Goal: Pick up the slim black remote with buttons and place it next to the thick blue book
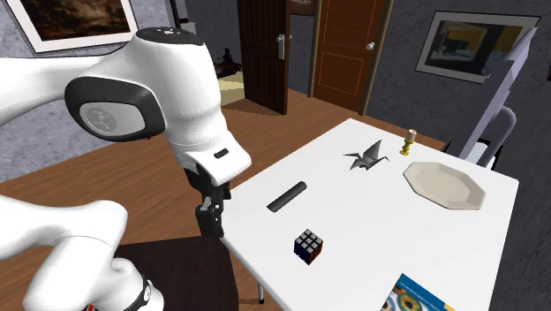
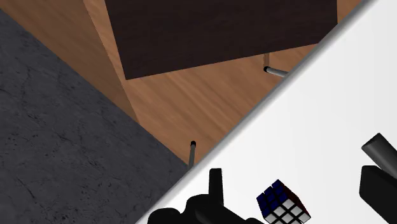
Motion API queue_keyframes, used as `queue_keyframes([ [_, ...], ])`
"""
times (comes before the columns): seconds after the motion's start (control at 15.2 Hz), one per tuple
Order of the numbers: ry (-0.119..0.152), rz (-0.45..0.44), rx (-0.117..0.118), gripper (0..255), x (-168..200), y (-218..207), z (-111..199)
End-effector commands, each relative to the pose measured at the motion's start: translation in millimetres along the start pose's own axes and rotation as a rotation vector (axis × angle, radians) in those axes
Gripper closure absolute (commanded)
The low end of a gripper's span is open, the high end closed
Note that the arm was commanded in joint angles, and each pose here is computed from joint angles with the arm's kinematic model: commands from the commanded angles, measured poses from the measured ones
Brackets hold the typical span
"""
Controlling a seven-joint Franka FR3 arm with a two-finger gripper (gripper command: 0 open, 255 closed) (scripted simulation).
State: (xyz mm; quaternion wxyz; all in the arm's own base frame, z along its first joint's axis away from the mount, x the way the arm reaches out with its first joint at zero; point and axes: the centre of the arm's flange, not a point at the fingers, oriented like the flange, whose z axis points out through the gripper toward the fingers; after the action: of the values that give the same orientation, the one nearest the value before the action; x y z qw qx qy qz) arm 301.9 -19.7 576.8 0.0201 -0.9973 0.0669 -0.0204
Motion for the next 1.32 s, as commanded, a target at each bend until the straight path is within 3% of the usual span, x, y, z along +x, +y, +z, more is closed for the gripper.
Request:
queue_keyframes([
  [0.0, 0.000, 0.000, 0.000, 0, 0.0, 0.0, 0.0],
  [1.25, -0.008, -0.402, -0.059, 0, 118.9, -182.1, 134.8],
])
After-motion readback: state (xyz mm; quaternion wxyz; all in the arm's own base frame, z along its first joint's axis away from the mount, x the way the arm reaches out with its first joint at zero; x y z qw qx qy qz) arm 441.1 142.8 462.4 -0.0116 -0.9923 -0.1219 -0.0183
